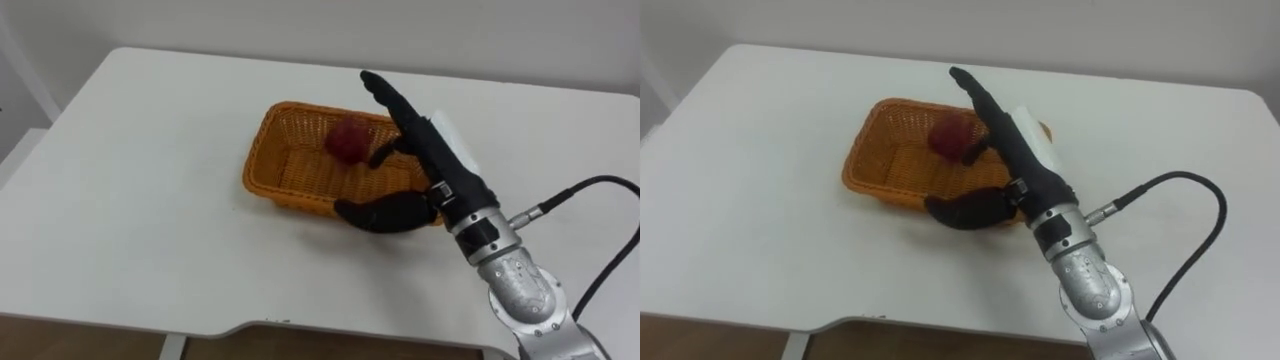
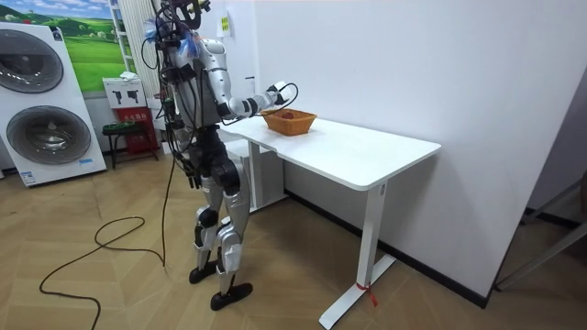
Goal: Pick and place apple
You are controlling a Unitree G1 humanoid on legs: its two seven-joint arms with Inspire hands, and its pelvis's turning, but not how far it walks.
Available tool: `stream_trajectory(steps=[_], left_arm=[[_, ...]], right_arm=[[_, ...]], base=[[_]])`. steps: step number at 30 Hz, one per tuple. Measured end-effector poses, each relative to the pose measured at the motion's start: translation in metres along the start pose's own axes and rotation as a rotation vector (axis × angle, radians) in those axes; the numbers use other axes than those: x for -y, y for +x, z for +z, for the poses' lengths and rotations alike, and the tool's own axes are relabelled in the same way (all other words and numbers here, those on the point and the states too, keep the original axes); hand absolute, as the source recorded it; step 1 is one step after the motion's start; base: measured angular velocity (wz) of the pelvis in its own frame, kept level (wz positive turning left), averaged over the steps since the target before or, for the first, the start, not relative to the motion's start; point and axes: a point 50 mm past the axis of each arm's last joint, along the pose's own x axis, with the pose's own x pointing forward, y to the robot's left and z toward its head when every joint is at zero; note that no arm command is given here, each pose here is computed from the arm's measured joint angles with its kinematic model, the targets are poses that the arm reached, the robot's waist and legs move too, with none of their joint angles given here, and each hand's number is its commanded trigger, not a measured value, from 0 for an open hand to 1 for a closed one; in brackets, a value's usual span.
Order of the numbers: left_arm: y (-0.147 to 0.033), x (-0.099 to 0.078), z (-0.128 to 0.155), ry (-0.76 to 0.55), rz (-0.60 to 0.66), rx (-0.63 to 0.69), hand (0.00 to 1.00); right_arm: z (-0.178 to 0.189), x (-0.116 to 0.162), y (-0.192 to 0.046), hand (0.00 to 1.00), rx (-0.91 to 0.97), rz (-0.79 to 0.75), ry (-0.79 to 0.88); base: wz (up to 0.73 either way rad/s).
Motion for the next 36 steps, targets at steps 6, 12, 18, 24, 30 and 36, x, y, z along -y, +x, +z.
stream_trajectory(steps=[6, 12, 18, 24, 30, 36], left_arm=[[-0.001, 0.001, -0.004, -0.001, -0.001, -0.009, 0.00], [-0.001, 0.000, -0.006, -0.010, 0.008, -0.015, 0.00], [-0.002, -0.005, -0.012, -0.070, 0.041, -0.020, 0.00], [-0.007, -0.006, -0.035, -0.135, 0.096, -0.082, 0.00], [-0.013, -0.012, -0.056, -0.223, 0.166, -0.128, 0.00], [-0.015, -0.019, -0.057, -0.248, 0.224, -0.132, 0.00]], right_arm=[[0.000, 0.000, 0.000, 0.00, 0.000, 0.006, 0.004], [-0.002, 0.017, -0.001, 0.00, -0.007, -0.094, 0.003], [-0.004, 0.060, -0.009, 0.00, -0.015, -0.364, -0.016], [-0.005, 0.120, -0.036, 0.00, -0.005, -0.797, -0.029], [-0.011, 0.175, -0.090, 0.00, -0.012, -1.352, -0.024], [-0.051, 0.194, -0.150, 0.00, -0.235, -1.756, 0.037]], base=[[0.00], [0.02], [0.00], [-0.01], [-0.01], [-0.05]])
